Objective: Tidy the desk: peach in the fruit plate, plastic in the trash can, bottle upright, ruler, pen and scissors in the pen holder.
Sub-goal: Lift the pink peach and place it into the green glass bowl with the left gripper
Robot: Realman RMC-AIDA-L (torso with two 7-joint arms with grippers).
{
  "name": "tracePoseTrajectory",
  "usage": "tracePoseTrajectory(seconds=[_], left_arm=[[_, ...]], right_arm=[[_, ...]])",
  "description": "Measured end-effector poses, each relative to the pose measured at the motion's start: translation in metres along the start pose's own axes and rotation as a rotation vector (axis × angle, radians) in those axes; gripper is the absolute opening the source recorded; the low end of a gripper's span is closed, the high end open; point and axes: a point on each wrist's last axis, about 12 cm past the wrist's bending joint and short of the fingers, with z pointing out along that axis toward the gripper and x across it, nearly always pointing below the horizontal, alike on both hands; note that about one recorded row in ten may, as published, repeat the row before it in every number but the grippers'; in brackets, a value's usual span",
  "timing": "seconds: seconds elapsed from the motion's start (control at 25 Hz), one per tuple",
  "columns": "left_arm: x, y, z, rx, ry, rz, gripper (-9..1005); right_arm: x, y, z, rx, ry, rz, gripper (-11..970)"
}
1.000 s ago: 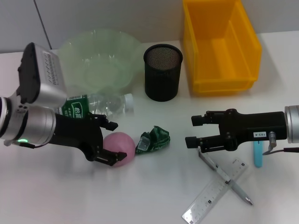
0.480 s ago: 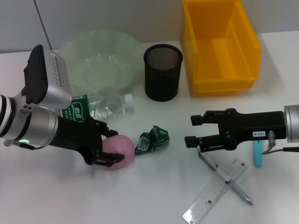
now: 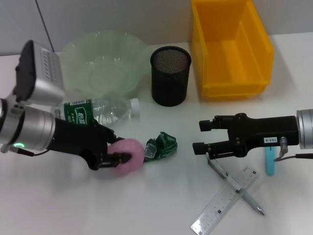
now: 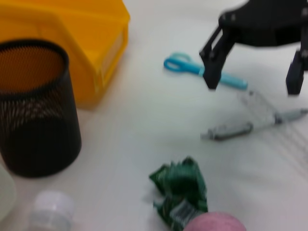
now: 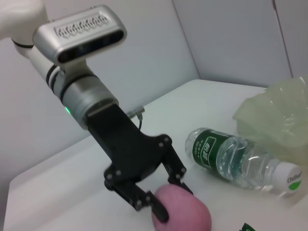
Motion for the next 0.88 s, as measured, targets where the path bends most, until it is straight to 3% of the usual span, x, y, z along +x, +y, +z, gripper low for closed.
tracePoseTrajectory(seconds=[0.08, 0.16, 0.2, 0.24, 0.28, 0.32, 0.4, 0.52, 0.6, 0.68, 0.88], left_arm=[[-0.001, 0.001, -0.003, -0.003, -0.020, -0.007, 404], [-0.006, 0.003, -0.014, -0.017, -0.099, -0.026, 377], [-0.010, 0.007, -0.025, -0.055, -0.201, -0.045, 364], [-0.010, 0.007, -0.025, -0.055, -0.201, -0.045, 355], [-0.013, 0.012, -0.034, -0.100, -0.295, -0.057, 346], [-0.013, 0.012, -0.034, -0.100, -0.295, -0.057, 338], [-0.012, 0.020, -0.038, -0.187, -0.416, -0.074, 320], [-0.012, 0.026, -0.036, -0.252, -0.476, -0.094, 291], [-0.009, 0.039, -0.029, -0.359, -0.522, -0.142, 272], [-0.008, 0.043, -0.027, -0.392, -0.531, -0.158, 254], [-0.001, 0.065, -0.012, -0.588, -0.518, -0.239, 223]], right_arm=[[0.000, 0.000, 0.000, 0.000, 0.000, 0.000, 831], [0.000, 0.000, 0.000, 0.001, 0.000, 0.001, 832], [0.000, 0.000, 0.000, 0.001, 0.000, 0.001, 832], [0.000, 0.000, 0.000, 0.001, 0.000, 0.001, 832], [0.000, 0.000, 0.000, 0.001, 0.000, 0.001, 832], [0.001, 0.000, 0.000, 0.001, 0.000, 0.002, 832], [0.001, 0.000, 0.000, 0.001, 0.000, 0.001, 832], [0.000, 0.000, 0.000, 0.001, 0.000, -0.001, 831], [0.000, 0.000, 0.000, 0.000, 0.000, -0.004, 831], [0.000, 0.000, 0.000, 0.000, -0.001, -0.004, 831], [0.000, 0.000, 0.001, 0.000, -0.001, -0.005, 832]])
